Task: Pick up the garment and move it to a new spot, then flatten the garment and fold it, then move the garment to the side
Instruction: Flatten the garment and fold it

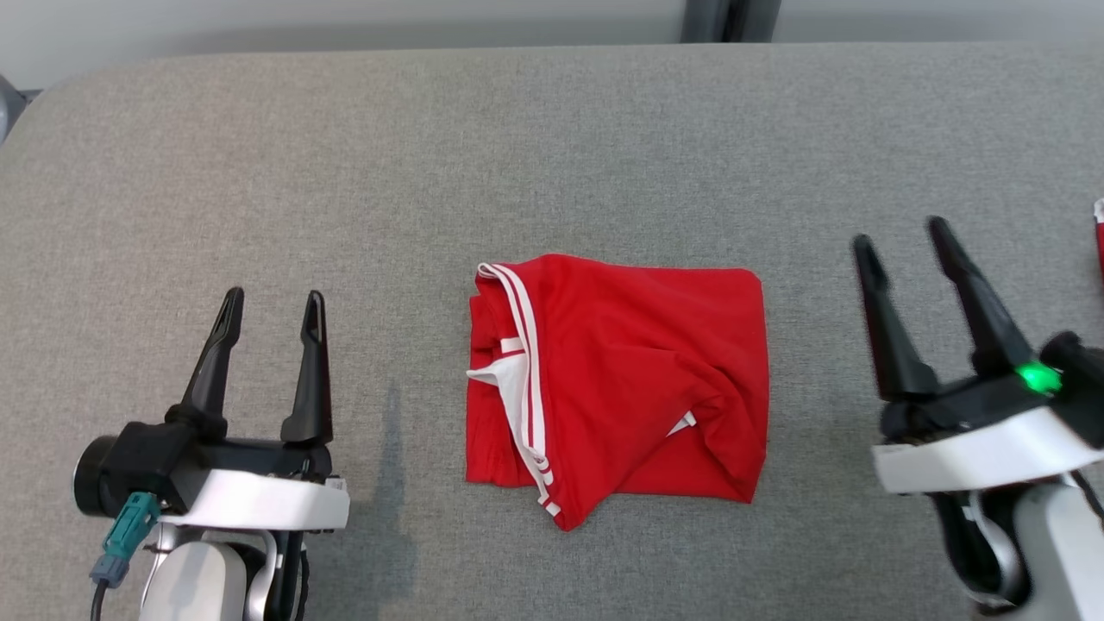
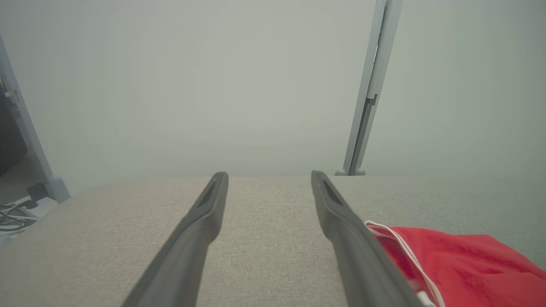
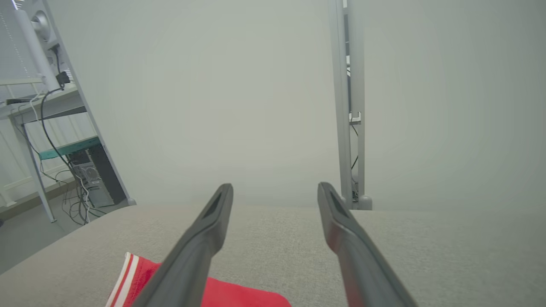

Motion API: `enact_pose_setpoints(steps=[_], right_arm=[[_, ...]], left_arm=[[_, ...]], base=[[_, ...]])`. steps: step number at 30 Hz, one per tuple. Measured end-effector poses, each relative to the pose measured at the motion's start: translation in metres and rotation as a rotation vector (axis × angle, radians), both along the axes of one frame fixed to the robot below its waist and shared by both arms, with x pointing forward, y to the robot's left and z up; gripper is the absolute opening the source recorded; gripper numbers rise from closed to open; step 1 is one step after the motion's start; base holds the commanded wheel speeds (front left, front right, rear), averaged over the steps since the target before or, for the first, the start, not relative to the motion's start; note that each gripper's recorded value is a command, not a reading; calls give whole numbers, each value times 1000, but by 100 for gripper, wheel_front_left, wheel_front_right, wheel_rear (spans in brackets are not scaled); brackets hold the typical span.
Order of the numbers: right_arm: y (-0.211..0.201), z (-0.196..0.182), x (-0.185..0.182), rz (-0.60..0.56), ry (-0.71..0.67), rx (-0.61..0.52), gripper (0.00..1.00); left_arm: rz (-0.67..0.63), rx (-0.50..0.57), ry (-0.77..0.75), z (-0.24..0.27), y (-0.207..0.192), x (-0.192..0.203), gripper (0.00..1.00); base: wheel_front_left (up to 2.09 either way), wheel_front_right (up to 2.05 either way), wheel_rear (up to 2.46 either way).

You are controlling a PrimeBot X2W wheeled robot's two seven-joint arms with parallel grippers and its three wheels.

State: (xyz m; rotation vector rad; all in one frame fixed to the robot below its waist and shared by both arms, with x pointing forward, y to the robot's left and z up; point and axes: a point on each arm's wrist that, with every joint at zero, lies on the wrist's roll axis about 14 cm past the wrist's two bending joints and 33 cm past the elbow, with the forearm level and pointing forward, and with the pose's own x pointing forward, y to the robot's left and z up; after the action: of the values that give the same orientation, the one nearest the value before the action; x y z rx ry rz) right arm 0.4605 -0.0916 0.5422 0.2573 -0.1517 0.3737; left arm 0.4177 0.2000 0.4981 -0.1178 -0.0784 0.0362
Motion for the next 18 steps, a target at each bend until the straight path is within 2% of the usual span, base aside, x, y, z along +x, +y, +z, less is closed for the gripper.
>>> enact_pose_setpoints(steps=[4,8,18], right_arm=[[-43,-12,-12,-110,45,-61,100],[-69,-25,-29,-176,97,-97,100],[-77,-29,-44,-202,125,-97,100]], left_arm=[[-1,9,2,1,0,-7,100],[1,15,6,2,1,-15,100],[6,23,14,6,1,-25,100]], base=[[0,0,0],[0,0,0],[0,0,0]])
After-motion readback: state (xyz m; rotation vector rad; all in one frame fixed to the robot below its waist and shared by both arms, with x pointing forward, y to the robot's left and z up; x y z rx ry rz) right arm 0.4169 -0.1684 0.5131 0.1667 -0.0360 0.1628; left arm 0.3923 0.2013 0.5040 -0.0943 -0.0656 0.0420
